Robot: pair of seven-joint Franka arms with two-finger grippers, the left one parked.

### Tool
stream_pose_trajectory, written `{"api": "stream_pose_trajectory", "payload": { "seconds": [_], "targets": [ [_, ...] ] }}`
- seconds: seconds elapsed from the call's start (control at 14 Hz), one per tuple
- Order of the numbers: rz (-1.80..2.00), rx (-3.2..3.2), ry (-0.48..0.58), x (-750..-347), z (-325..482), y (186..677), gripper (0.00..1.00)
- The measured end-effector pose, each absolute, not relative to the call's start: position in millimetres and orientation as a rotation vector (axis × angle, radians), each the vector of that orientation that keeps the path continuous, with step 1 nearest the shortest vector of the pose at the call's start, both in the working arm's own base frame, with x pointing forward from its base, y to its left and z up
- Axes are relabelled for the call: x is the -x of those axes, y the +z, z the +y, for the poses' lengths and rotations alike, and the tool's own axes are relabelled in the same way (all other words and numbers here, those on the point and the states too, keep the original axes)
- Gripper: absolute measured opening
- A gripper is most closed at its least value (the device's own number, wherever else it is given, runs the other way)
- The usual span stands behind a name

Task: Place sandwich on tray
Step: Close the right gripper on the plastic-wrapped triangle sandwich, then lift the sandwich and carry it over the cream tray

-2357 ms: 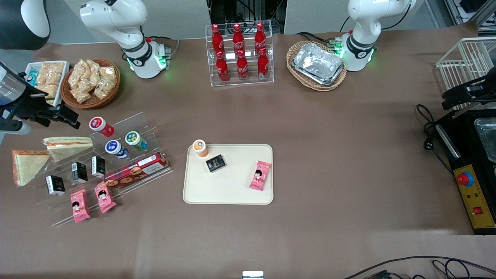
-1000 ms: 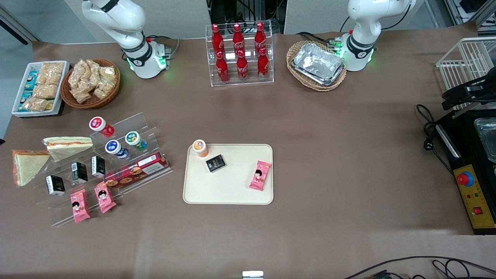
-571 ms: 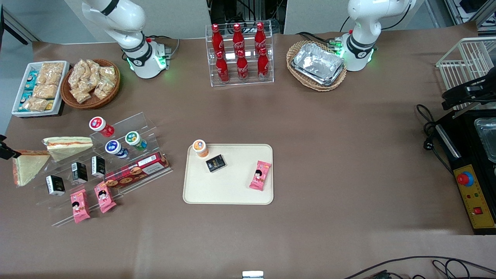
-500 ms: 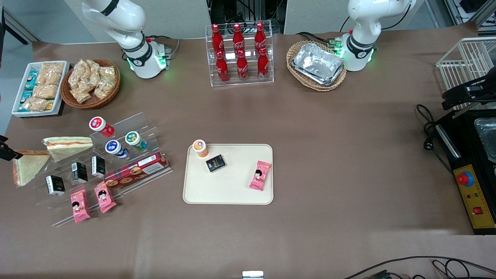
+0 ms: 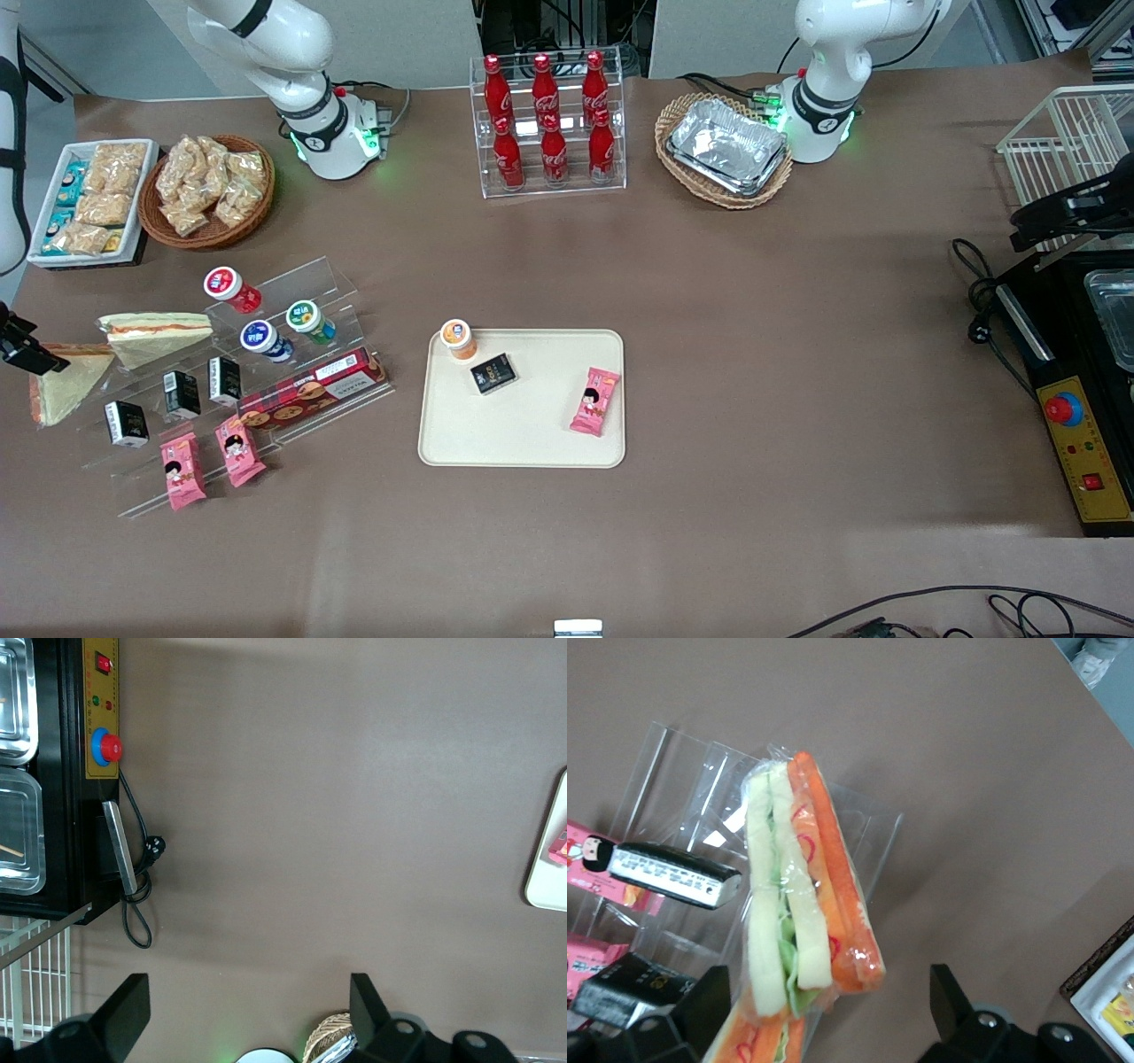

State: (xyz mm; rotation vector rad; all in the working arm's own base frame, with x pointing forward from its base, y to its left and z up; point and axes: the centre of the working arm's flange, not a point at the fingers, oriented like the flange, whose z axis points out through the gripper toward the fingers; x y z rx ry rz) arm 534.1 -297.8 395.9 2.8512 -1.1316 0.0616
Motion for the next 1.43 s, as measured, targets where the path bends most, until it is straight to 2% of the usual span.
{"api": "stream_pose_trajectory", "payload": {
  "seconds": [0.43, 0.64, 0.93, 1.14, 1.29, 1.43],
  "targets": [
    [-1.133, -2.835, 0.103, -537.8, -306.0, 366.7, 1.0],
    [-1.127, -2.831, 0.146, -538.8, -306.1, 356.2, 0.94],
    [-1.125, -2.836, 0.162, -541.2, -303.0, 358.2, 0.52],
    [-1.112, -2.848, 0.164, -540.3, -298.5, 374.5, 0.39],
    [-1.086, -2.873, 0.156, -533.0, -295.0, 406.9, 0.27],
    [-1.062, -2.898, 0.157, -521.8, -289.7, 452.7, 0.24]
  ]
}}
